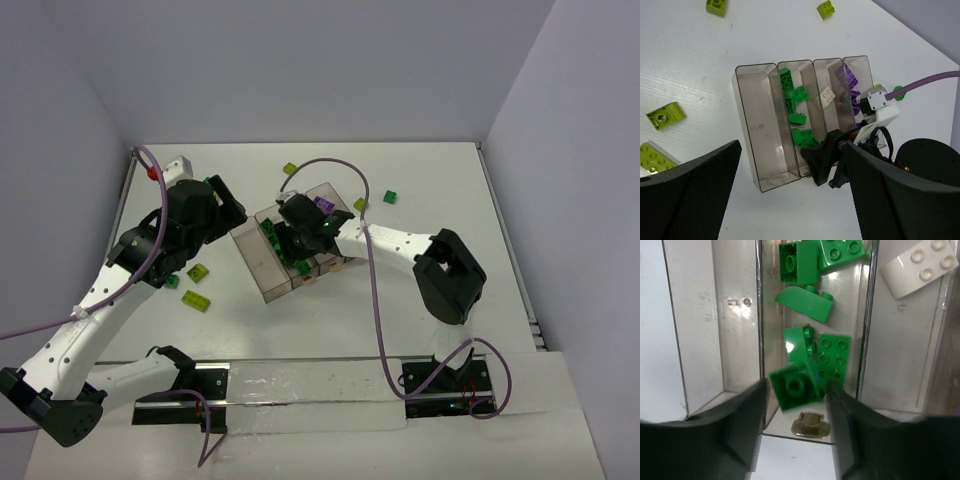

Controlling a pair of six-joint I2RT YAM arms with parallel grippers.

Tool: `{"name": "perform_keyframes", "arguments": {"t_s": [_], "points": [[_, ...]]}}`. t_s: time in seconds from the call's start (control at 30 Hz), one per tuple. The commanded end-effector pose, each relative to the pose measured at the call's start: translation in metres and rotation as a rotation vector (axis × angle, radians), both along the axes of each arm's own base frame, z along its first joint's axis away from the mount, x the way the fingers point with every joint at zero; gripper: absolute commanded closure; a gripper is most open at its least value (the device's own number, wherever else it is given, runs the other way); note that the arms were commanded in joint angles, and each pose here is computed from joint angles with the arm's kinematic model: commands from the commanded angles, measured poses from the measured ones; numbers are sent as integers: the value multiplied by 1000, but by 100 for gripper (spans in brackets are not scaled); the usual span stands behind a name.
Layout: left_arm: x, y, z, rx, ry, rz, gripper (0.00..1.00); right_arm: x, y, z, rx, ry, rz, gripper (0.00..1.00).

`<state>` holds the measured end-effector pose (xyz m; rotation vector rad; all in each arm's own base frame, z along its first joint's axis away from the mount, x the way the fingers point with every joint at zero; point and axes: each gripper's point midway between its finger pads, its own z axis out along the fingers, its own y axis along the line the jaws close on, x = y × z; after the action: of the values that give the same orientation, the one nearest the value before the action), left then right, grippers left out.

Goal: Sort the legos into containers by color

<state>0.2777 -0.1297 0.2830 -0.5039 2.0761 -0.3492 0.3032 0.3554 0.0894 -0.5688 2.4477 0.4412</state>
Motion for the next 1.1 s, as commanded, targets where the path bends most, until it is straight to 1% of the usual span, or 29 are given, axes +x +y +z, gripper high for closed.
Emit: {"name": "perform_keyframes", "arguments": {"t_s": [0.0, 0.07, 0.1, 0.2, 0.27, 0.37, 0.4, 0.5, 0.53, 0.57, 0.67, 0.77, 0.9, 1.07], "points": [[0, 3, 9, -16, -29, 11, 8, 17, 7, 31, 24, -76, -56, 21], [0, 4, 8, -18, -29, 13, 8, 19, 5, 44, 25, -107, -70, 13], [0, 3, 8, -17, -27, 12, 8, 21, 3, 52, 28, -125, -82, 12], [1, 2, 7, -17, -24, 10, 8, 30, -10, 70, 12, -187, -129, 11], [0, 3, 8, -15, -24, 10, 8, 43, -29, 81, -14, -226, -204, 12], [0, 5, 10, -10, -28, 12, 7, 68, -68, 82, -6, -211, -328, 15], [-1, 5, 10, -8, -29, 12, 7, 83, -93, 77, -5, -193, -393, 16], [-2, 6, 10, -6, -29, 11, 6, 108, -143, 66, -2, -163, -530, 17], [-2, 6, 9, -5, -28, 10, 5, 110, -147, 64, -5, -161, -546, 17], [-2, 4, 9, -6, -28, 2, 3, 121, -170, 60, -15, -154, -607, 17], [-2, 2, 4, 0, -12, -9, 1, 143, -208, 45, -21, -118, -702, 16], [-2, 1, 1, 7, -2, -16, 1, 164, -236, 39, 3, -83, -769, 16], [-1, 1, 0, 12, 1, -21, 1, 184, -262, 17, 3, -31, -830, 18], [0, 1, -1, 19, 6, -23, 1, 208, -276, 0, 6, 22, -859, 19]]}}
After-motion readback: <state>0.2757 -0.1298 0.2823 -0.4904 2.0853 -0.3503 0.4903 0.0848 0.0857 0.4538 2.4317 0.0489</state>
